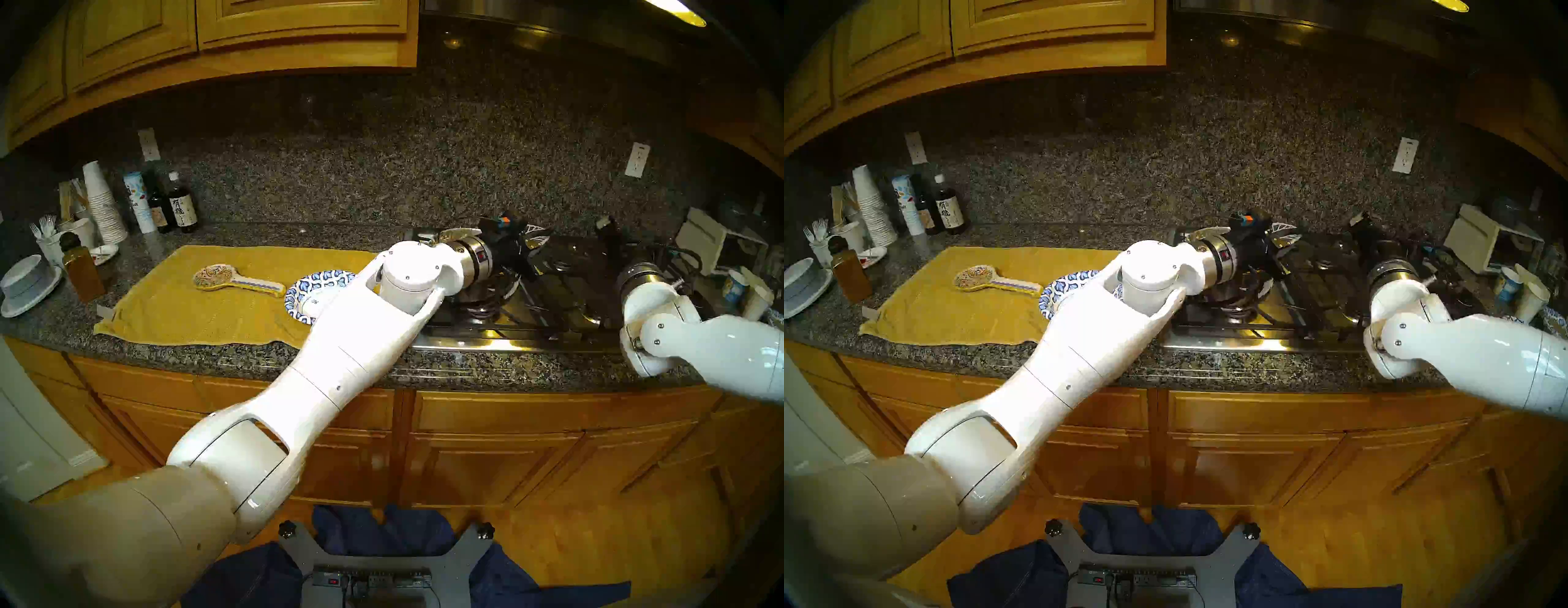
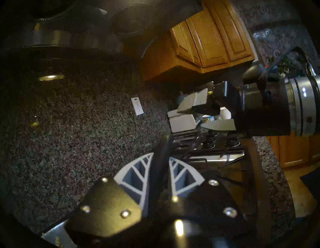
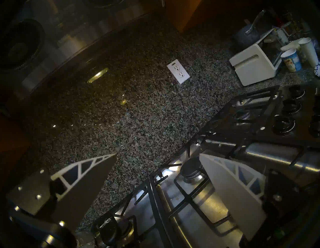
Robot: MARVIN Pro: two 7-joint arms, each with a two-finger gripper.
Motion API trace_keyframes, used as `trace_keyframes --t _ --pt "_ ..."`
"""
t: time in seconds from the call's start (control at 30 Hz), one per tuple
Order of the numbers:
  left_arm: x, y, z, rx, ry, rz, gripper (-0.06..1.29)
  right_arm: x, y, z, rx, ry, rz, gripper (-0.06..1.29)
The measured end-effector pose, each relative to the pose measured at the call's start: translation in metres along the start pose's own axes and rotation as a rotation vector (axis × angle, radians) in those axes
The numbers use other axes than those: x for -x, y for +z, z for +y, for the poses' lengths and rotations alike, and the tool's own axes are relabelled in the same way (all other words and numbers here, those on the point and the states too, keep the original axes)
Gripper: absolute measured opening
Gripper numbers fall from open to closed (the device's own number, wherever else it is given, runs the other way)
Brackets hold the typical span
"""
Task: Scoop oatmeal into bowl
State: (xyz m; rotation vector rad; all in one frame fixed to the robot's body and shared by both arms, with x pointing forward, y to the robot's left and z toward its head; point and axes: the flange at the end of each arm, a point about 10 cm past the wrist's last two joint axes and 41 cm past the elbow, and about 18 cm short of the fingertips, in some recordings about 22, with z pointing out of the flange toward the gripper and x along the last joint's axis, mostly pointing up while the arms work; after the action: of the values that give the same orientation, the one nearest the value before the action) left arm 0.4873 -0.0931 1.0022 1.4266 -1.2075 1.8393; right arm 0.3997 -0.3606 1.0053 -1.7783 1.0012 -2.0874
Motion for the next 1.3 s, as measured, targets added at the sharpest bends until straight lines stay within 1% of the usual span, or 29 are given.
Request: trace_keyframes --t 0.07,0.13,0.33,0.47,0.53,0.57,0.63,0.67,0.83,0.87,0.9,0.93,0.97,1.07,1.2,1.3 --pt "-0.002 0.001 0.000 -0.005 0.004 -0.012 0.19 0.000 0.000 0.000 0.000 0.000 0.000 1.24" --pt "-0.003 0.001 -0.001 -0.007 0.006 -0.019 0.24 0.000 0.000 0.000 0.000 0.000 0.000 1.24" --pt "-0.007 0.000 -0.003 0.004 -0.002 -0.063 0.24 0.000 0.000 0.000 0.000 0.000 0.000 1.24" --pt "-0.013 -0.003 -0.005 0.040 -0.028 -0.087 0.48 0.000 0.000 0.000 0.000 0.000 0.000 1.24" --pt "-0.018 -0.005 -0.006 0.055 -0.040 -0.092 0.91 0.000 0.000 0.000 0.000 0.000 0.000 1.24" --pt "-0.020 -0.006 -0.007 0.062 -0.047 -0.093 1.02 0.000 0.000 0.000 0.001 0.000 0.000 1.24" --pt "-0.025 -0.007 -0.009 0.073 -0.058 -0.093 1.18 0.000 0.000 0.000 0.001 0.000 0.000 1.24" --pt "-0.031 -0.010 -0.012 0.084 -0.078 -0.090 1.22 0.000 0.000 0.000 0.001 0.000 0.000 1.24" --pt "-0.049 -0.017 -0.022 0.100 -0.115 -0.067 1.22 0.000 0.000 0.000 0.001 0.000 -0.001 1.24" --pt "-0.054 -0.020 -0.025 0.104 -0.120 -0.059 1.22 0.000 0.000 0.000 0.001 0.000 -0.001 1.24" --pt "-0.064 -0.024 -0.030 0.108 -0.126 -0.044 1.22 0.000 0.000 0.000 0.001 0.000 -0.001 1.24" --pt "-0.068 -0.026 -0.032 0.111 -0.129 -0.037 1.22 0.000 0.000 0.000 0.001 0.000 -0.001 1.24" --pt "-0.076 -0.030 -0.036 0.116 -0.134 -0.022 1.22 0.000 0.000 0.000 0.001 0.000 -0.001 1.24" --pt "-0.092 -0.040 -0.044 0.118 -0.139 0.005 1.22 0.000 0.000 0.000 0.001 0.001 -0.001 1.24" --pt "-0.107 -0.054 -0.057 0.100 -0.137 0.026 1.22 0.000 0.000 0.000 0.002 0.001 -0.001 1.24" --pt "-0.119 -0.072 -0.074 0.063 -0.131 0.040 1.22 0.000 0.000 0.000 0.002 0.001 -0.001 1.24"
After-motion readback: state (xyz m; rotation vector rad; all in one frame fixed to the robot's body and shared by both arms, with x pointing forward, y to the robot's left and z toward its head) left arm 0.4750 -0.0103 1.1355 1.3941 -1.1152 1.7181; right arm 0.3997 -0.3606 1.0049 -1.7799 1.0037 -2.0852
